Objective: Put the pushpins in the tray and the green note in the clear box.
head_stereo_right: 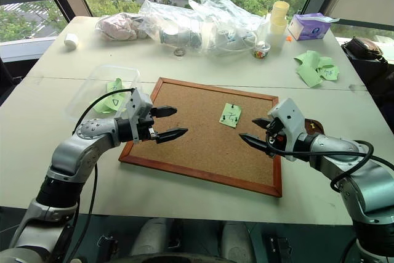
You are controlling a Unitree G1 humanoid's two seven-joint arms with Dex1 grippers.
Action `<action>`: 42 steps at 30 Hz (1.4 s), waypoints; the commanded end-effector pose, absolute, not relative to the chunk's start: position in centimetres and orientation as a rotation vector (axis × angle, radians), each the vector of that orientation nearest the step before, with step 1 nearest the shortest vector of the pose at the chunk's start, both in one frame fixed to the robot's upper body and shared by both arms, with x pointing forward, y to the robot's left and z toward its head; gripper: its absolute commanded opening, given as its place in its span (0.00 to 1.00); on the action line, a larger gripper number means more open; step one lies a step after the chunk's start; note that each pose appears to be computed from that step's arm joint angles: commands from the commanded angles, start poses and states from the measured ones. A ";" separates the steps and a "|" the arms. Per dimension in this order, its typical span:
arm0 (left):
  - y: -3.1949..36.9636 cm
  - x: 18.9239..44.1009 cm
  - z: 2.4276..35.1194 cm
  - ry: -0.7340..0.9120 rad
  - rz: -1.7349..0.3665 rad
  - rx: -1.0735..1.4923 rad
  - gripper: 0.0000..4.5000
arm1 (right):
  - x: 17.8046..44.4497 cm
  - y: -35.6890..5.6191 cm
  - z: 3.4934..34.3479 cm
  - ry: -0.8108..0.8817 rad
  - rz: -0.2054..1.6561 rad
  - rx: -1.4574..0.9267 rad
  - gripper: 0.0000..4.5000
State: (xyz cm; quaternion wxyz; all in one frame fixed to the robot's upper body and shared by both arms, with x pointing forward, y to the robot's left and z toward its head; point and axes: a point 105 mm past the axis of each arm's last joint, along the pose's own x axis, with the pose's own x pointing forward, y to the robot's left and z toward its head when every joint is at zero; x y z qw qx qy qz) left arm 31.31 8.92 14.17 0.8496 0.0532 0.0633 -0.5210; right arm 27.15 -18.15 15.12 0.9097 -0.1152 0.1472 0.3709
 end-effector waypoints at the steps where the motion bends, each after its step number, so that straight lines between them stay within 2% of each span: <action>1: 8.4 31.4 15.6 0.068 -1.114 0.128 0.98 | 27.1 -18.3 15.9 0.278 0.759 -0.270 0.67; 23: 7.5 31.4 16.0 0.028 -1.119 0.135 0.98 | 27.7 -18.0 16.3 0.254 0.751 -0.271 0.67; 26: 7.2 31.3 15.9 0.020 -1.136 0.135 0.81 | 28.3 -17.9 16.6 0.238 0.738 -0.270 0.67; 33: 5.4 31.9 15.4 -0.028 -1.142 0.148 0.02 | 30.9 -17.5 16.8 0.218 0.666 -0.275 0.67; 42: 3.1 33.1 12.5 0.005 -1.133 0.123 0.01 | 36.3 -15.7 15.9 0.240 0.558 -0.268 0.67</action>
